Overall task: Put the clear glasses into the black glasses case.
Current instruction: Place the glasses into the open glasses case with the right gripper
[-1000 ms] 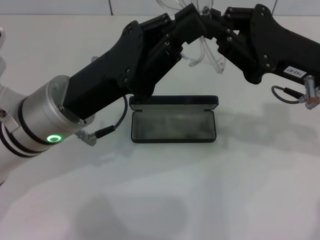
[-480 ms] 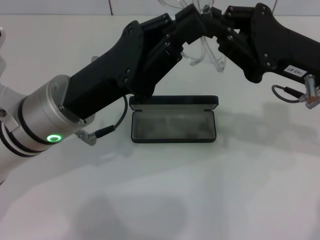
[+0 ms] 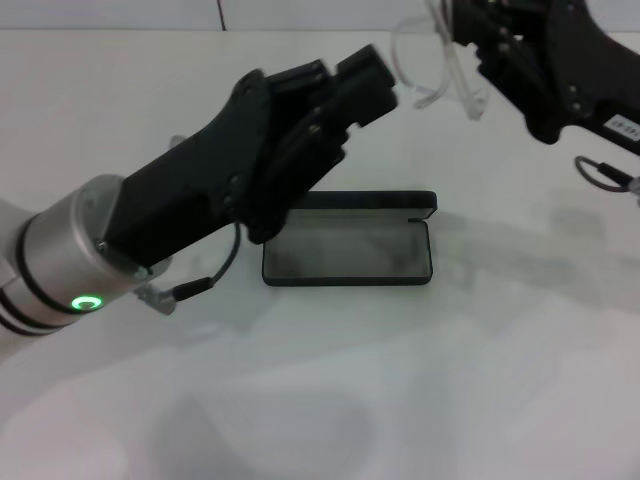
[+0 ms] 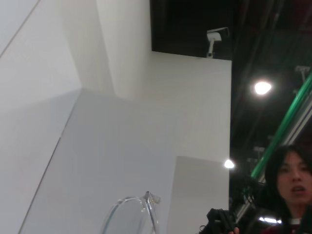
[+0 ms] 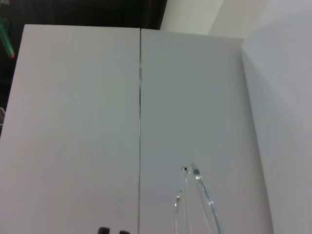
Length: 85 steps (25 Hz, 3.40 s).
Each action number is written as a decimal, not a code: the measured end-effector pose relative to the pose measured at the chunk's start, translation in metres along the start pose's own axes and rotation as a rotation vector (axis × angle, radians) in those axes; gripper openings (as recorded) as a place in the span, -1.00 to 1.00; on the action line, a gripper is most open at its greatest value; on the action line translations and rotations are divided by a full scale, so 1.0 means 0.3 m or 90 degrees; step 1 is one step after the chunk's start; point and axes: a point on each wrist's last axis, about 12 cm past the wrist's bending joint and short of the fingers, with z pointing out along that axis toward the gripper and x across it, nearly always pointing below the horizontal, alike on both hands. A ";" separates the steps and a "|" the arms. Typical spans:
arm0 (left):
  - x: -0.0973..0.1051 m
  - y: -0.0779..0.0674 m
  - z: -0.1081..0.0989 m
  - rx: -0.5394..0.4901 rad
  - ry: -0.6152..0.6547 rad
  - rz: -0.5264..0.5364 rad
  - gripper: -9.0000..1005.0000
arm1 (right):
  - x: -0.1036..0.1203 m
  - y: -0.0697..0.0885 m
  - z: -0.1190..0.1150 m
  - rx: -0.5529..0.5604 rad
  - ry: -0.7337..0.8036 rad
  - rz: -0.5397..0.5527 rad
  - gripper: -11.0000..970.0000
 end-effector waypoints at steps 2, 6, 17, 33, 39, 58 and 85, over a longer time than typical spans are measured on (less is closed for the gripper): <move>-0.004 -0.010 -0.026 -0.015 -0.004 0.007 -0.76 | -0.013 0.003 -0.015 0.003 -0.004 -0.013 -0.84; -0.026 -0.030 -0.096 -0.050 -0.002 0.023 -0.76 | -0.057 0.027 -0.043 -0.018 -0.011 -0.025 -0.84; -0.106 -0.151 -0.358 -0.142 0.081 0.079 -0.77 | -0.273 0.140 -0.092 -0.107 0.244 -0.085 -0.84; -0.113 -0.155 -0.435 -0.218 0.114 0.113 -0.74 | -0.160 0.169 0.156 -0.166 0.772 -0.126 -0.84; -0.132 -0.157 -0.452 -0.240 0.102 0.133 -0.74 | -0.099 0.177 0.203 -0.150 0.796 -0.186 -0.84; -0.142 -0.162 -0.475 -0.273 0.091 0.130 -0.74 | 0.126 0.247 0.312 -0.063 0.836 -0.423 -0.84; -0.139 -0.162 -0.474 -0.277 0.082 0.113 -0.74 | 0.254 0.210 0.257 0.013 0.806 -0.487 -0.84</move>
